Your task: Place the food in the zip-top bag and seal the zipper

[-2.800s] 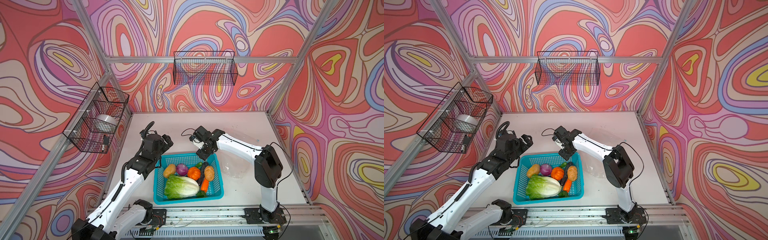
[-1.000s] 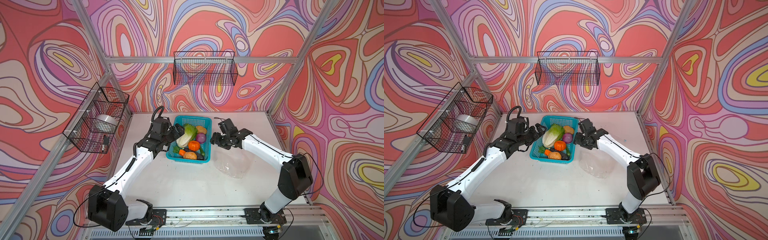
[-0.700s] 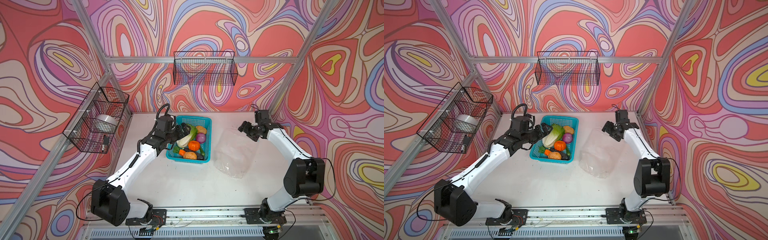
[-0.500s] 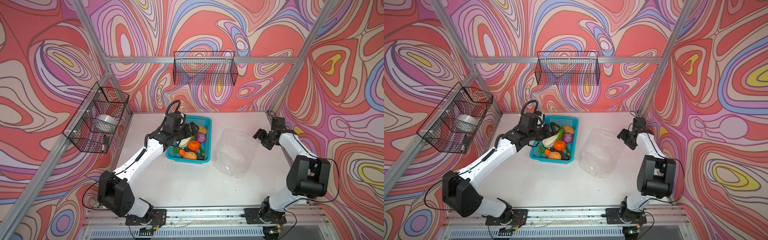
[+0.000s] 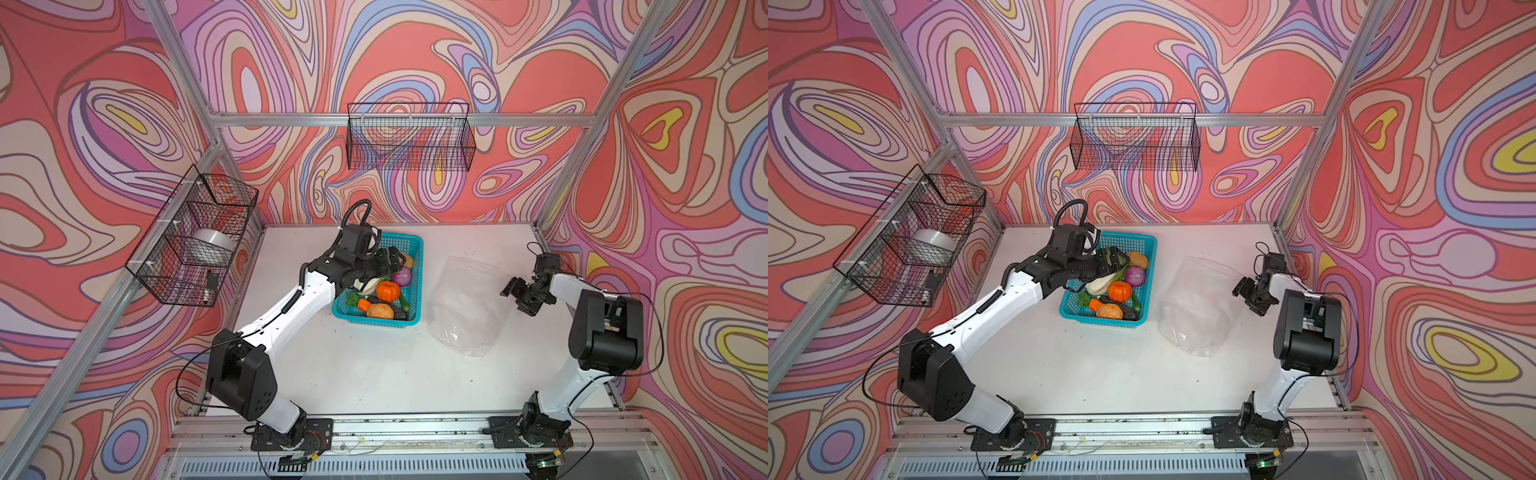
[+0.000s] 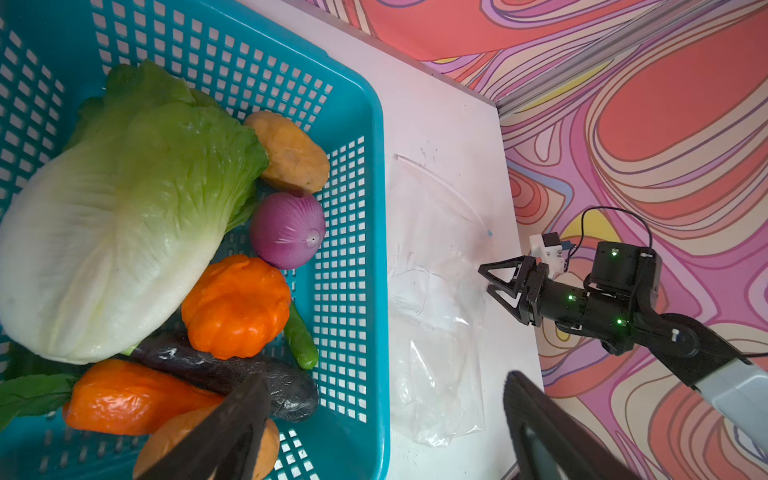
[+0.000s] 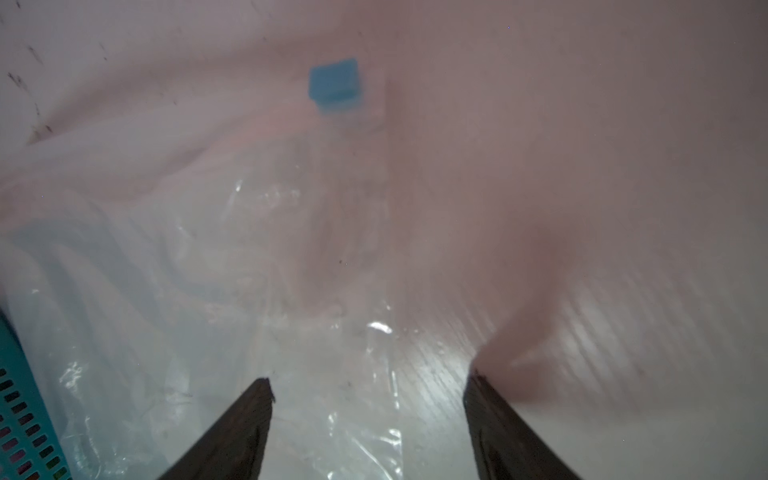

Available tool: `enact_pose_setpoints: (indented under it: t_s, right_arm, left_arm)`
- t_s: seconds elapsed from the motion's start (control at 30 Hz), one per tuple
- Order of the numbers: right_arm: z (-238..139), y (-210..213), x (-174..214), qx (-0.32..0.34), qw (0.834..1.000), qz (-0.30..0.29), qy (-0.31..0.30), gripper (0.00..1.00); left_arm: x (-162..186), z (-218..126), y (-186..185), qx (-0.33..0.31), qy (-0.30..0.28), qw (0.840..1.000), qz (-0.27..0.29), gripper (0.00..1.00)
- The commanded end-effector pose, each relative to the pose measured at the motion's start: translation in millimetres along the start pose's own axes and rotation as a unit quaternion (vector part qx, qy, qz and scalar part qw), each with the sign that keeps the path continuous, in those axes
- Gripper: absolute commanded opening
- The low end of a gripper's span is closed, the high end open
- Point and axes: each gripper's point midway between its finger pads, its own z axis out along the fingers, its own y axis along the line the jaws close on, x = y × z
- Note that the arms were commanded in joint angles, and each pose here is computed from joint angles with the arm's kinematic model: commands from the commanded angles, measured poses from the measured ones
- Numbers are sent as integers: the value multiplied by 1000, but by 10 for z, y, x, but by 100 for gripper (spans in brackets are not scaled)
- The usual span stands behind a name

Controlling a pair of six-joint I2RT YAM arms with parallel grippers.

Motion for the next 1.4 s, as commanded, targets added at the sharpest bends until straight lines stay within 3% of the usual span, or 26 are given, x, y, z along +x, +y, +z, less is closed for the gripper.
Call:
enact_pose_setpoints:
  t_s: [0.0, 0.03, 0.27, 0.47, 0.63, 0.73, 0.9, 1.0, 1.17, 1.3, 1.37]
  right_arm:
    - [158, 47, 6, -28, 1000, 8, 12, 66]
    - [179, 55, -3, -31, 999, 11, 11, 61]
    - [134, 211, -151, -62, 998, -5, -9, 0]
    - [-309, 630, -431, -126, 989, -59, -60, 0]
    - [-954, 1139, -652, -161, 966, -139, -147, 0]
    - [-1350, 1584, -670, -180, 939, -213, -201, 0]
    - [-1953, 2342, -498, -196, 873, -342, -287, 0]
    - [-2190, 2647, -296, -217, 839, -386, -316, 0]
    - [-2220, 3048, 513, -299, 777, -464, -304, 0]
    - [-2099, 3127, 1220, -373, 724, -506, -284, 0]
    - [-2048, 3107, 1498, -396, 707, -518, -274, 0]
  left_arm:
    - [33, -9, -4, -4, 10, 1000, -4, 91]
    - [32, -6, -6, -4, 10, 1000, -6, 91]
    - [17, -56, -75, 5, 4, 1000, -20, 90]
    - [-63, -82, -249, 31, 2, 998, -47, 90]
    - [-197, -103, -371, 40, -11, 997, -70, 90]
    - [-286, -99, -431, 43, -16, 996, -83, 89]
    - [-381, -53, -505, 50, -21, 993, -109, 87]
    - [-407, -57, -492, 45, -29, 992, -115, 88]
    - [-420, -88, -277, 21, -48, 988, -143, 89]
    - [-417, -110, -10, 6, -53, 980, -189, 89]
    - [-421, -130, 166, -3, -56, 974, -220, 89]
